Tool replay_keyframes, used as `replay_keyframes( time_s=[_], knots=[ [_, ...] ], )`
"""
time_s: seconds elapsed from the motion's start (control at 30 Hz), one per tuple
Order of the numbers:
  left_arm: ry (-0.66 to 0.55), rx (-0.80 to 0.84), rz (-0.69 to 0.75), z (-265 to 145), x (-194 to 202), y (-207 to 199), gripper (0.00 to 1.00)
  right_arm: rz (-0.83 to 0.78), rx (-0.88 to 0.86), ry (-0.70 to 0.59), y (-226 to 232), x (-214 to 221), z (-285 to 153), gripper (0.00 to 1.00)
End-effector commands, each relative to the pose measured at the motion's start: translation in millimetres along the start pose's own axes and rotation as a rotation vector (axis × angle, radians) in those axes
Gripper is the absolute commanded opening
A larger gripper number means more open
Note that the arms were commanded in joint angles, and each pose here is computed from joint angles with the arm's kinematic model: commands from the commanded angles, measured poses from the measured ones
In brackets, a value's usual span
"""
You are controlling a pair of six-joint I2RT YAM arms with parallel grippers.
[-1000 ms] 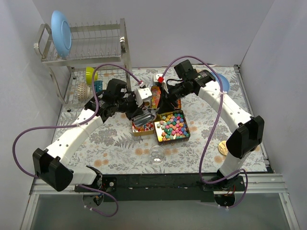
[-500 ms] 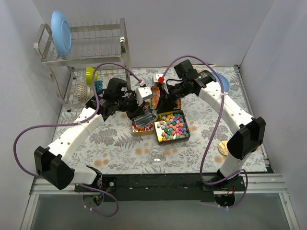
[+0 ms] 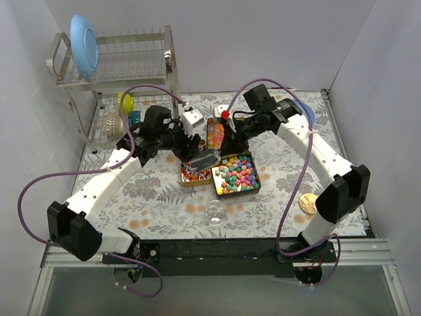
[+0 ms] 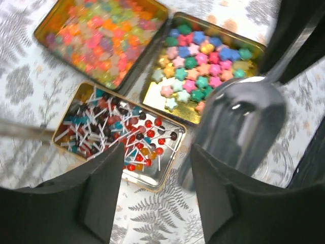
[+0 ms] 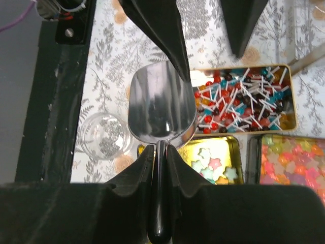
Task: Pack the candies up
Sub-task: Pick up the spatula from the center of the board, then scoop the fake candies from the storage box.
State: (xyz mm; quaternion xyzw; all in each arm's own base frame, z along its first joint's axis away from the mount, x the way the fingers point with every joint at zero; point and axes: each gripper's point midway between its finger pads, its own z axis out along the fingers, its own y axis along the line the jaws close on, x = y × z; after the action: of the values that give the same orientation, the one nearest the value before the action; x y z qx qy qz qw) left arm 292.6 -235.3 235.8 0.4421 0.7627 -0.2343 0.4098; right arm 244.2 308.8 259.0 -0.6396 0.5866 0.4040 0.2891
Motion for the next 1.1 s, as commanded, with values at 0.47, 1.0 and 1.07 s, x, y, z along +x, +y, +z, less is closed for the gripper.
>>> replay_keyframes(
  time_s=[0.47, 1.0, 1.07],
  knots=[
    [0.050, -0.030, -0.537, 14.1, 84.8, -0.3, 0.36, -0.089, 0.284, 0.392, -30.4, 100.5, -96.0, 0.01],
    [0.060, 0.011, -0.541, 16.2, 102.3, -13.3, 0.34, -0.471, 0.233, 0.820, -39.3, 111.6, -77.0, 0.01],
    [0.064, 0.017, -0.549, 15.3, 104.5, -15.9, 0.35, -0.498, 0.229, 0.866, -41.9, 113.9, -76.2, 0.01]
  ],
)
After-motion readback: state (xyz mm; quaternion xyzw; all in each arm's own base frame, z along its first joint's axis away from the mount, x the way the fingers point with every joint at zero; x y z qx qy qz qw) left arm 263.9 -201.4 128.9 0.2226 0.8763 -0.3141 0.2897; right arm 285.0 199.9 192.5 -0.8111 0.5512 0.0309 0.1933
